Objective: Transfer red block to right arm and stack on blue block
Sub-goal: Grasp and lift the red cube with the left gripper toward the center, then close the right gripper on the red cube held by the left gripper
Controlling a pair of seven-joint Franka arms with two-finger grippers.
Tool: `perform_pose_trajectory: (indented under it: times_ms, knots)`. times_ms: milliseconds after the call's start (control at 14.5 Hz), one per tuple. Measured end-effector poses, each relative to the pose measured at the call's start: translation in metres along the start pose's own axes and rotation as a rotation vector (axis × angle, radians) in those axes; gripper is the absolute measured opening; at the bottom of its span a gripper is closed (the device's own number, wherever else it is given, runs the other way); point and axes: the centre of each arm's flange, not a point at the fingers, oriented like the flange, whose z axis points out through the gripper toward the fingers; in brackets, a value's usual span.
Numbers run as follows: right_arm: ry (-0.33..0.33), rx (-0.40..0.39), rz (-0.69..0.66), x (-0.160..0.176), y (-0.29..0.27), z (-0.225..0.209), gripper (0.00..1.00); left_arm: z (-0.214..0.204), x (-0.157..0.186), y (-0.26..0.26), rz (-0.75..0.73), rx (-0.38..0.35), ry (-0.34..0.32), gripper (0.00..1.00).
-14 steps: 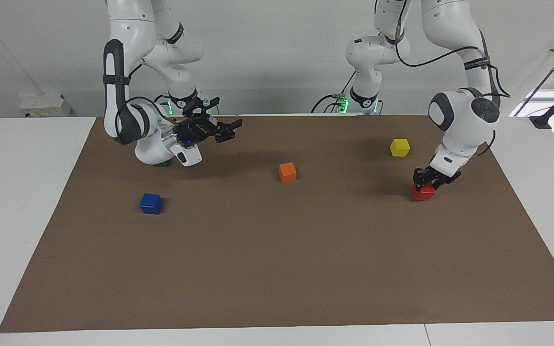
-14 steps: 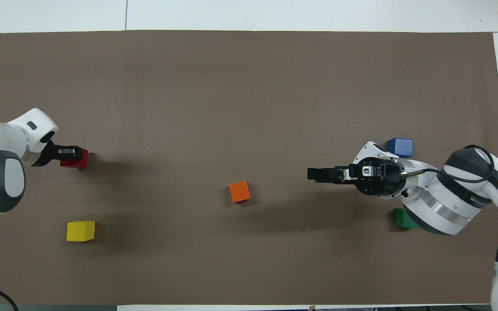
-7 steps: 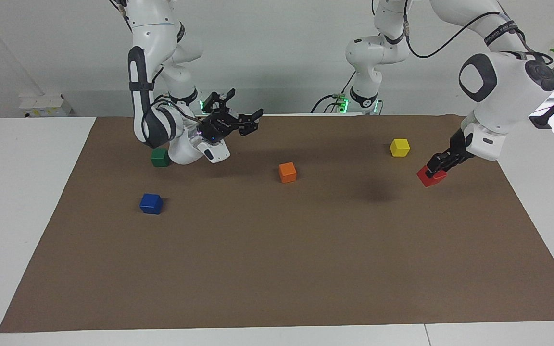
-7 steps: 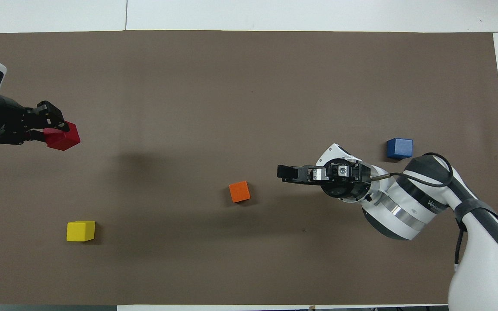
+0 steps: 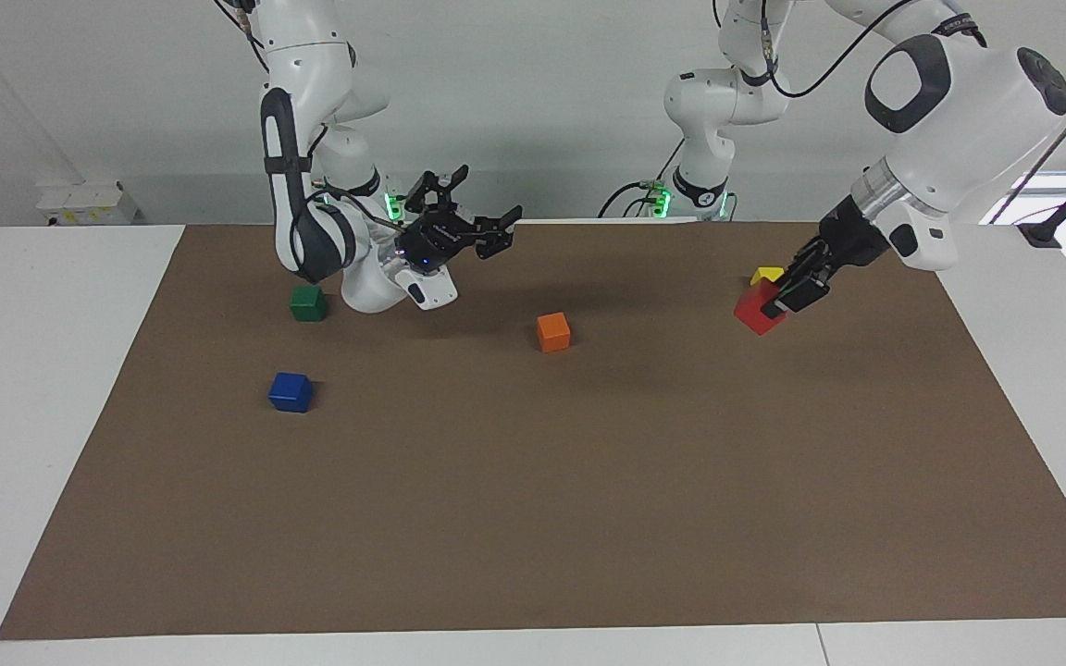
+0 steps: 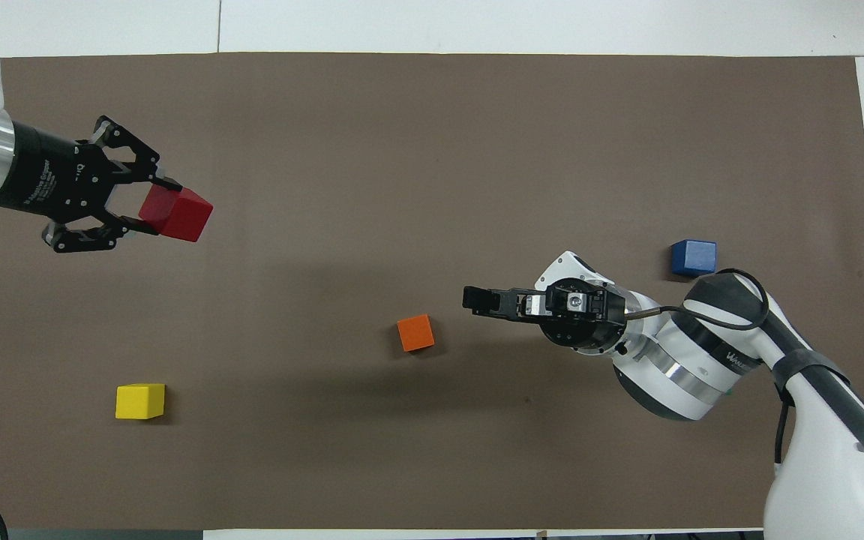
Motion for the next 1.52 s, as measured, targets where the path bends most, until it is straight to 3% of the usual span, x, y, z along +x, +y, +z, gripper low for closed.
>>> perform_pose_trajectory:
  times_ms: [276,553,829,1520]
  knots:
    - [0.007,-0.069,0.013,0.001,0.009,-0.002,1.00,0.008,-0.050,0.016,-0.290,-0.018,-0.122,0.54]
    - [0.022,-0.128,-0.012,0.002,0.019,0.000,1.00,-0.003,-0.065,0.020,-0.491,-0.035,-0.204,0.54]
    - [0.014,-0.153,-0.029,0.004,0.030,0.008,1.00,-0.013,-0.093,0.023,-0.536,-0.047,-0.291,0.54]
    - [0.066,-0.157,-0.093,0.030,0.055,0.062,1.00,-0.009,-0.136,0.027,-0.466,-0.027,-0.410,0.54]
